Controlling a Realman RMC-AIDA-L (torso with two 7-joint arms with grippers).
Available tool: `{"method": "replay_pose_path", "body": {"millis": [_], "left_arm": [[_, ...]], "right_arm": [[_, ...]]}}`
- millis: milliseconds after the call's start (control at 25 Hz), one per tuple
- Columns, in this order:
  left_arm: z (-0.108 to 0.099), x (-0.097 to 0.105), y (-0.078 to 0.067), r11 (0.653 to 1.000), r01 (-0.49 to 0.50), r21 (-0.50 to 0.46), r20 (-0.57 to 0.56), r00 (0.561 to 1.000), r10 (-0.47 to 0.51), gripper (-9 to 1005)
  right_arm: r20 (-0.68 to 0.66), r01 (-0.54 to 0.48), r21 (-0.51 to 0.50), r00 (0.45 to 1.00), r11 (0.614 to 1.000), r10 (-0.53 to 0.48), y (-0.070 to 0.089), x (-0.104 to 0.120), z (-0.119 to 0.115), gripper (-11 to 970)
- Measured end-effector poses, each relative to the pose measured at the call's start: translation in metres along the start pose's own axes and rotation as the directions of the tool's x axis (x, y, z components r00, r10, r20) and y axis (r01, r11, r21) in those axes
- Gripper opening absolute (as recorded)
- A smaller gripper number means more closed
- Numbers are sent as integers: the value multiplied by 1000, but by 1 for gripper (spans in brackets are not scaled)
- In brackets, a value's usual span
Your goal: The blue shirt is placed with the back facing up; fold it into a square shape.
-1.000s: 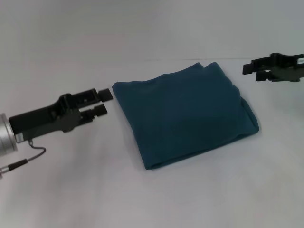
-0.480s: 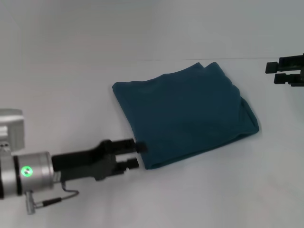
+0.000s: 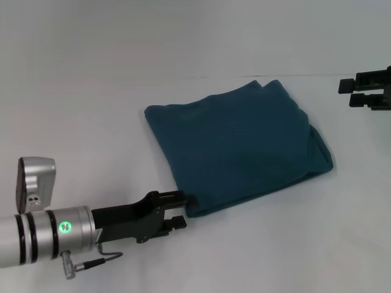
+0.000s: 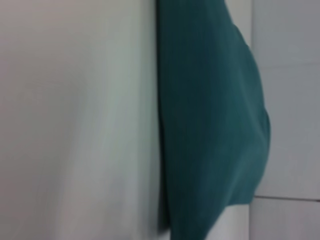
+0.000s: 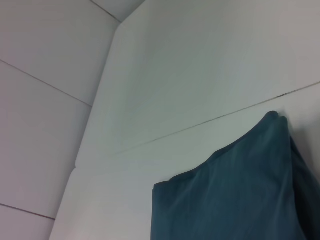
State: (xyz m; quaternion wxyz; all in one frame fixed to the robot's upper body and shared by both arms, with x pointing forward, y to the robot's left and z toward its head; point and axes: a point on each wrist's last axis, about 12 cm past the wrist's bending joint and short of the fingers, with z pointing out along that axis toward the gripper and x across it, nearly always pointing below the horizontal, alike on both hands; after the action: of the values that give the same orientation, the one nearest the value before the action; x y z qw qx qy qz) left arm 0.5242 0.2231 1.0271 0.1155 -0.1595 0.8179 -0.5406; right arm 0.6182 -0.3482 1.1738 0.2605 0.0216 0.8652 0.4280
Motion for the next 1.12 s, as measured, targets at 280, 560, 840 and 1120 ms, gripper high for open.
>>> {"method": "replay_pose_path", "body": {"millis": [280,560,840,1120], "left_arm": [[10,-5,1,999,11,-34,30,999,-10,655],[25,-7,-3,998,12,-56,18,1000,-11,627],[26,-7,-3,999,19,-47,33,999,-18,598],[25,-6,-2,999,22,-38,37,999,-21,476]], "right_arm": [[1,0,-1,1000,1000,0,0,0,1,572],[3,-2,1,1000,1000,2,-1,1,1,571],[5,-5,3,1000,1000,5,-3,2,0,571],[5,-7,1,1000,1000,7,-3,3,0,570]]}}
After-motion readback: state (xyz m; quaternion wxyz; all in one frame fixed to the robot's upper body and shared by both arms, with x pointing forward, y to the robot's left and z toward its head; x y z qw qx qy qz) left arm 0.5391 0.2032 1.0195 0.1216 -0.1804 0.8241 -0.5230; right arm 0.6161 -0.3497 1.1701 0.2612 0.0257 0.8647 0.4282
